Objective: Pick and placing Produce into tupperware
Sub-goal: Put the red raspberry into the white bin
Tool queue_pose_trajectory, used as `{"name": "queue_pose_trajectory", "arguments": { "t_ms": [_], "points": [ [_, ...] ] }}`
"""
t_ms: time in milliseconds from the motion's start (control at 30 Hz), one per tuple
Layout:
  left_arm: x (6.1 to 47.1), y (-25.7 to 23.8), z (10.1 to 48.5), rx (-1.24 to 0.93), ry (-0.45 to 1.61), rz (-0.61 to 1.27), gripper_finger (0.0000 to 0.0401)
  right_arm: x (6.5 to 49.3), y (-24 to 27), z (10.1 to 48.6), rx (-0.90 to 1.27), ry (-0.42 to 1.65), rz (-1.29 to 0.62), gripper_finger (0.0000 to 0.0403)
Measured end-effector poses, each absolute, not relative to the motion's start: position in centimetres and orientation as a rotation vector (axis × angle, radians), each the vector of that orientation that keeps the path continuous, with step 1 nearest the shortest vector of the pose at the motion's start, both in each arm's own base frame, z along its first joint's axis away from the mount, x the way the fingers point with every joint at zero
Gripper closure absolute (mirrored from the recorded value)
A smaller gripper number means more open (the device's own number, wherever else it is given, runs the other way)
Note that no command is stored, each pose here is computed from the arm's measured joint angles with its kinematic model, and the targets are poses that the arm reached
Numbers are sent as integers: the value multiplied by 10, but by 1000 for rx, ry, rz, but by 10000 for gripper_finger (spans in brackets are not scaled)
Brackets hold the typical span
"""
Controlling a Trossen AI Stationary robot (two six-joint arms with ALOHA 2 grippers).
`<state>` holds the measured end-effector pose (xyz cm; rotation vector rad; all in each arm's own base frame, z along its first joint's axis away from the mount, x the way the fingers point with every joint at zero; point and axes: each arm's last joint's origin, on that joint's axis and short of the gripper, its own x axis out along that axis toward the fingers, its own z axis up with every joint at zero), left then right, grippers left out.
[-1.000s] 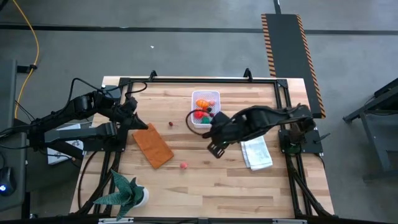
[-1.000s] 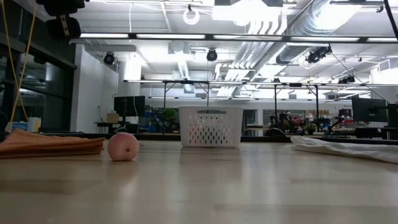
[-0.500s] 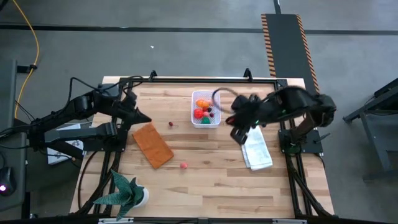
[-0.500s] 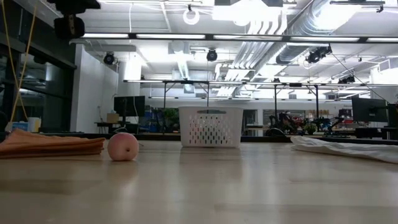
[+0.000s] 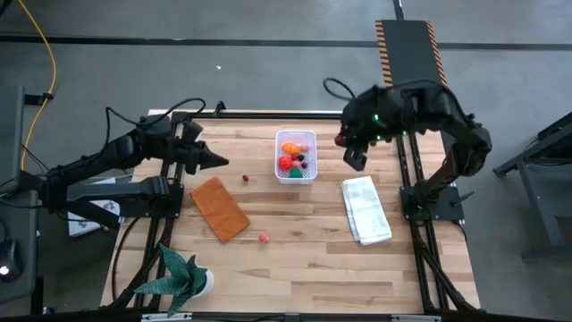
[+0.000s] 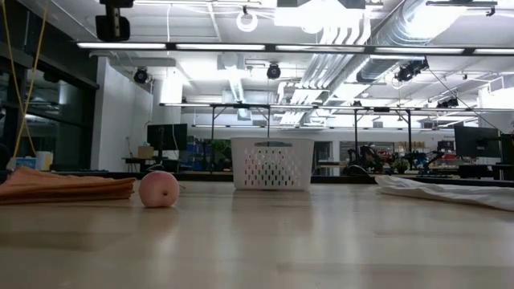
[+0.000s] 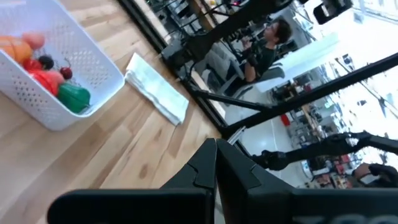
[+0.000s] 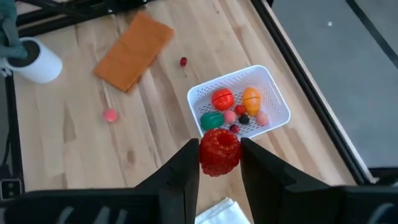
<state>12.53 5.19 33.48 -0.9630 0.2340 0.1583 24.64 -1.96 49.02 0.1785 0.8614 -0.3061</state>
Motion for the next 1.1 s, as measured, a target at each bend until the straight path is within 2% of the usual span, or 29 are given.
{"name": "queue_pose_trajectory", "arguments": {
  "t_ms": [300, 567, 867, 1100],
  "points": [
    [160, 40, 337, -977, 219, 59, 400, 242, -58, 490, 149, 869, -211, 313],
    [192, 17, 345, -957, 94, -29, 400, 254, -85, 484, 163, 848, -107, 313],
    [209, -8, 349, -874, 6, -73, 400, 297, -119, 444, 200, 954, -1, 313],
    [206, -24, 363, -633, -62, -53, 400, 329, -146, 408, 280, 1005, 66, 313]
  ]
}}
